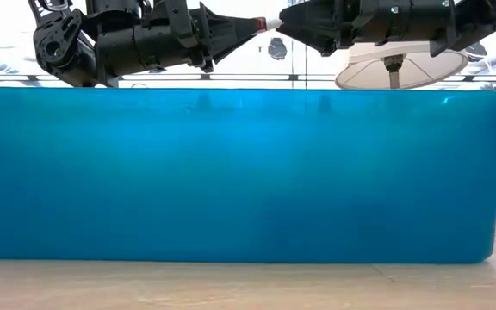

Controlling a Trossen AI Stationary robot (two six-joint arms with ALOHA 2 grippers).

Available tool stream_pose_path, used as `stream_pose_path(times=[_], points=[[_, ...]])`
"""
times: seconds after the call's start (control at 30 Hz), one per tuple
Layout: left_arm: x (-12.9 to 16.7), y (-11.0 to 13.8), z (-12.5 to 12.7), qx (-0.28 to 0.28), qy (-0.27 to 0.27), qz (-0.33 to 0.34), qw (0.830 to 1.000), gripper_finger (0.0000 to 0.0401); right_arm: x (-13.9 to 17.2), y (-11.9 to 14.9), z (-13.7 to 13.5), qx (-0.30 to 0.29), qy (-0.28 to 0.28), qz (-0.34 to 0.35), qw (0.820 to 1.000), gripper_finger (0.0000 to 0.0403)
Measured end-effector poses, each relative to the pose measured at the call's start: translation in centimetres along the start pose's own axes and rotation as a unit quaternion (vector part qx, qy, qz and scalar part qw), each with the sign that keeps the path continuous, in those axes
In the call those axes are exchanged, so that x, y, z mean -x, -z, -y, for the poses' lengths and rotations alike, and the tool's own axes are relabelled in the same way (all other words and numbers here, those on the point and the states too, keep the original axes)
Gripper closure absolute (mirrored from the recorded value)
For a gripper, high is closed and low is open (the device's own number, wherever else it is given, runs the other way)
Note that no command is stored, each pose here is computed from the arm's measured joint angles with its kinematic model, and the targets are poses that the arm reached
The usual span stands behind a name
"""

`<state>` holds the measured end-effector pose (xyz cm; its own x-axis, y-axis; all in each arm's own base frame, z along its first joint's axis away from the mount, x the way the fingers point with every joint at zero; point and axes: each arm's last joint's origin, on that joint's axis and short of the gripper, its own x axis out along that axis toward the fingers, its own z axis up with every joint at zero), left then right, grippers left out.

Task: Pick & Place food coloring
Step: Put the red food coloring bottle into the blue container

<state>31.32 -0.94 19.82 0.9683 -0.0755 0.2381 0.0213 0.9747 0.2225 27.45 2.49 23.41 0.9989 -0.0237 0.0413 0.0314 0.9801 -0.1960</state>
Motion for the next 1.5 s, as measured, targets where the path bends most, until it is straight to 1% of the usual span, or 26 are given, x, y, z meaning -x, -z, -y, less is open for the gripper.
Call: stream_pose_path(times=[0.13,0.27,0.37,0.43,0.53,0.6,0.73,1.07,1.5], points=[[0.0,0.0,0.0,0.0,0.0,0.0,1.0,0.0348,-0.3,0.0,0.0,-0.002,0.001,0.006,1.0,0.0228],[0.0,0.0,0.0,0.0,0.0,-0.002,1.0,0.0348,-1.9,0.5,-0.1,-0.001,0.002,-0.008,1.0,0.0227],[0.0,0.1,0.0,0.0,0.002,-0.007,1.0,0.0348,-2.8,1.2,-0.4,0.016,-0.001,-0.028,0.999,0.0229],[0.0,0.3,0.1,0.001,0.003,-0.013,1.0,0.0348,-3.1,1.2,-0.4,0.022,0.0,-0.027,0.999,0.0232],[0.0,0.4,0.1,0.001,0.004,-0.018,1.0,0.0348,-2.8,0.8,-0.3,0.027,0.011,-0.028,0.999,0.0234],[0.0,0.4,0.1,-0.002,0.004,-0.019,1.0,0.0348,-2.4,0.4,-0.3,0.03,0.018,-0.042,0.999,0.0233],[0.0,0.4,0.1,-0.002,0.004,-0.019,1.0,0.0348,-1.8,-0.4,-0.1,0.029,0.017,-0.046,0.998,0.0233],[0.0,0.4,0.1,-0.001,0.004,-0.019,1.0,0.0348,-1.8,0.2,-0.3,0.023,0.01,-0.07,0.997,0.0243],[0.0,0.4,0.1,-0.001,0.005,-0.02,1.0,0.0348,-1.8,0.1,-0.2,0.022,0.011,-0.064,0.998,0.0243]])
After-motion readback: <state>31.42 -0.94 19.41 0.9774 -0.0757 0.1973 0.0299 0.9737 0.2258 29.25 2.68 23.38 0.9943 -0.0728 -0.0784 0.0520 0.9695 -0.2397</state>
